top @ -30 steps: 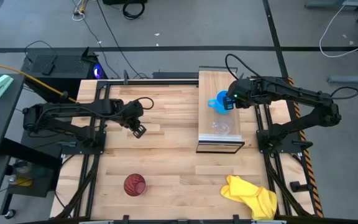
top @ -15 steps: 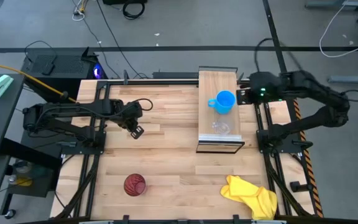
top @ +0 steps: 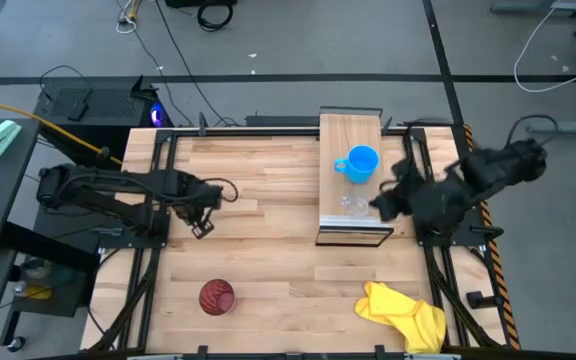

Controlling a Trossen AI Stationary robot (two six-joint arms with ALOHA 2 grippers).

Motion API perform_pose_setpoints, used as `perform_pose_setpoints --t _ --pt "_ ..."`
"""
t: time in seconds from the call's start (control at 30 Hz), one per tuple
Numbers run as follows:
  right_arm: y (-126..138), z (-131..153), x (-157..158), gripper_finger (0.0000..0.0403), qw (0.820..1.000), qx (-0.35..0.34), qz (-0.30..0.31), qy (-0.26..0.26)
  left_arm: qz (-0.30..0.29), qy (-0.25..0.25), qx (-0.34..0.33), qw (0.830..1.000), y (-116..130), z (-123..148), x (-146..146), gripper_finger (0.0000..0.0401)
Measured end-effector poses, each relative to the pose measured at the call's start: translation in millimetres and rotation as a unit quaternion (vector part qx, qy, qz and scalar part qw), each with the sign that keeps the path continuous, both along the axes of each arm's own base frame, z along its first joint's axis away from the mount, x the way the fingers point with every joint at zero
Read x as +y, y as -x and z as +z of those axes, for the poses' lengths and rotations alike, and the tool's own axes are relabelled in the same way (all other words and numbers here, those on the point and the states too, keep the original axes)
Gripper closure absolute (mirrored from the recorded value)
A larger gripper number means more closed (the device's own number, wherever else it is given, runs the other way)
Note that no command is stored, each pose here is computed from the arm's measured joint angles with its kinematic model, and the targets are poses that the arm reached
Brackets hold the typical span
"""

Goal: Stack small to large cups/mugs on shelf
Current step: Put the red cup on the shelf

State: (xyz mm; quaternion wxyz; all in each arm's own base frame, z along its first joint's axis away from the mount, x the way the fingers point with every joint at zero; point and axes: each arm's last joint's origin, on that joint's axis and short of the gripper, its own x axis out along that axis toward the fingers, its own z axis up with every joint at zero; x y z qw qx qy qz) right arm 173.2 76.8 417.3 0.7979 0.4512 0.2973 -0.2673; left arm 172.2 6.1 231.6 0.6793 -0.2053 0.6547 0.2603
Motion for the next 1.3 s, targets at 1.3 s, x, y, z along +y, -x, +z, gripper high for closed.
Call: perform_pose_setpoints --t 1.3 --pt "44.4 -142.8 240.8 0.0398 0.991 0.070 0.107 0.047 0.279 0.116 -0.229 0.925 30.6 -43.6 -214.9 0.0388"
